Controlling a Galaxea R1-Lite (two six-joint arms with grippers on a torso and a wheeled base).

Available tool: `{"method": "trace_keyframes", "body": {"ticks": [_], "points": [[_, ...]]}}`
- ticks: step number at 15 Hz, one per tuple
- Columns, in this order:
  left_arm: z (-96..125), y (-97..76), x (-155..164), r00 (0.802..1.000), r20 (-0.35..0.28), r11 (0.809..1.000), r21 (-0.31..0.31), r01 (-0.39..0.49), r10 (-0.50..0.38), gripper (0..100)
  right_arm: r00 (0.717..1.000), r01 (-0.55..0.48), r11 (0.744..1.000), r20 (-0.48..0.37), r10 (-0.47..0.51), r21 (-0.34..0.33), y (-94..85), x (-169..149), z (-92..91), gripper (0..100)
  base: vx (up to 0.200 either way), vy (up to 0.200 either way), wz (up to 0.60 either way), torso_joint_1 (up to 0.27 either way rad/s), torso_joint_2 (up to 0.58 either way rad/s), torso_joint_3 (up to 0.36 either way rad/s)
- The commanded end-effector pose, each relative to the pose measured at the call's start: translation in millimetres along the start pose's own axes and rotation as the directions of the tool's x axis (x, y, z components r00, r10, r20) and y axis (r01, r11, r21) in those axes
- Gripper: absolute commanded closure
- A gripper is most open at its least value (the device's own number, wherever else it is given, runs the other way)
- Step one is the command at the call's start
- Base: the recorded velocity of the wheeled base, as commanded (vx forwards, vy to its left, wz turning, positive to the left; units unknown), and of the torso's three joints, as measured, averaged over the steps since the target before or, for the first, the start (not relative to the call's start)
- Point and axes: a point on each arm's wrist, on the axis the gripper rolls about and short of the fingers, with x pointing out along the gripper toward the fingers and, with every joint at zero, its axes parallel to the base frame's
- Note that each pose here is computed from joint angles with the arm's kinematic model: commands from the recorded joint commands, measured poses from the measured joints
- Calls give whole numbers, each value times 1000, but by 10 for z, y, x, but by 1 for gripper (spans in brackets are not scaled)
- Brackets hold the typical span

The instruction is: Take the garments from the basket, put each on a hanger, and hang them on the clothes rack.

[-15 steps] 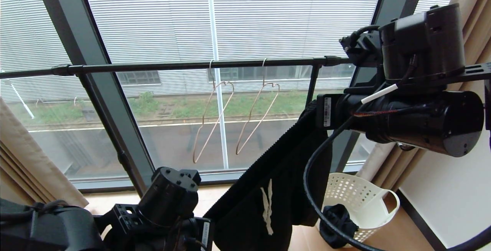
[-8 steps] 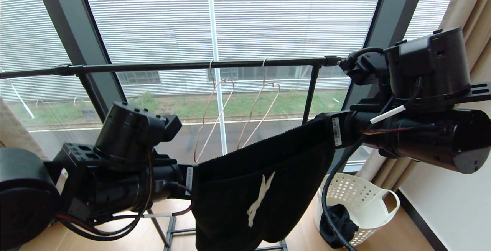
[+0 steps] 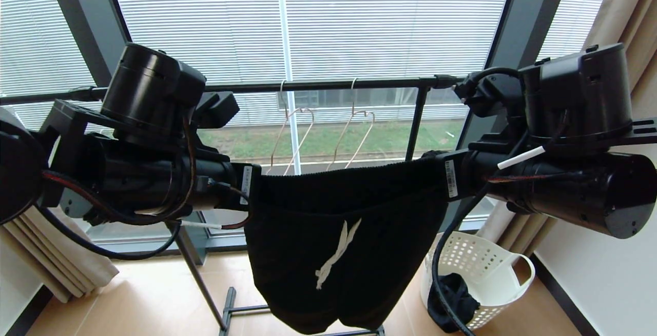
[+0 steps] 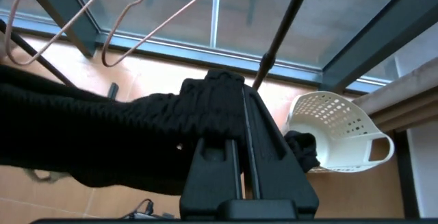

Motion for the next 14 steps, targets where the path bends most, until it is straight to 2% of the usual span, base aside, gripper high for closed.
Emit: {"method": "trace_keyframes", "body": {"ticks": [1,3,5,6,8,9,10,11,14], "points": [[99,-31,52,1000,20,1000,2,4,-5,100,1000,-1,1000,-14,1,-28,-9,-12,-52,100,0,0,0,0,0,0],[242,-80,102,999,49,1000,14,13,-13,100,999,-38,993,-28,35,-108,25,-130,-148,100,0,0,0,0,0,0],[382,-122,144,996,83,1000,14,21,-22,100,994,-106,974,-59,96,-200,4,-207,-271,100,0,0,0,0,0,0],[480,-171,200,994,104,999,15,30,-31,100,980,-195,951,-80,181,-242,51,-290,-339,100,0,0,0,0,0,0],[558,-295,286,992,117,998,31,54,-57,100,958,-288,917,-103,270,-275,204,-411,-435,100,0,0,0,0,0,0],[590,-340,302,990,125,997,38,63,-68,100,947,-322,901,-116,301,-289,287,-443,-475,100,0,0,0,0,0,0],[640,-408,319,987,140,996,50,78,-84,100,920,-392,869,-150,363,-303,425,-478,-544,100,0,0,0,0,0,0],[665,-469,331,984,148,994,57,90,-97,100,903,-430,853,-170,396,-295,515,-503,-590,100,0,0,0,0,0,0],[699,-565,321,979,163,991,70,111,-121,100,871,-489,840,-185,455,-236,762,-552,-659,100,0,0,0,0,0,0]]}}
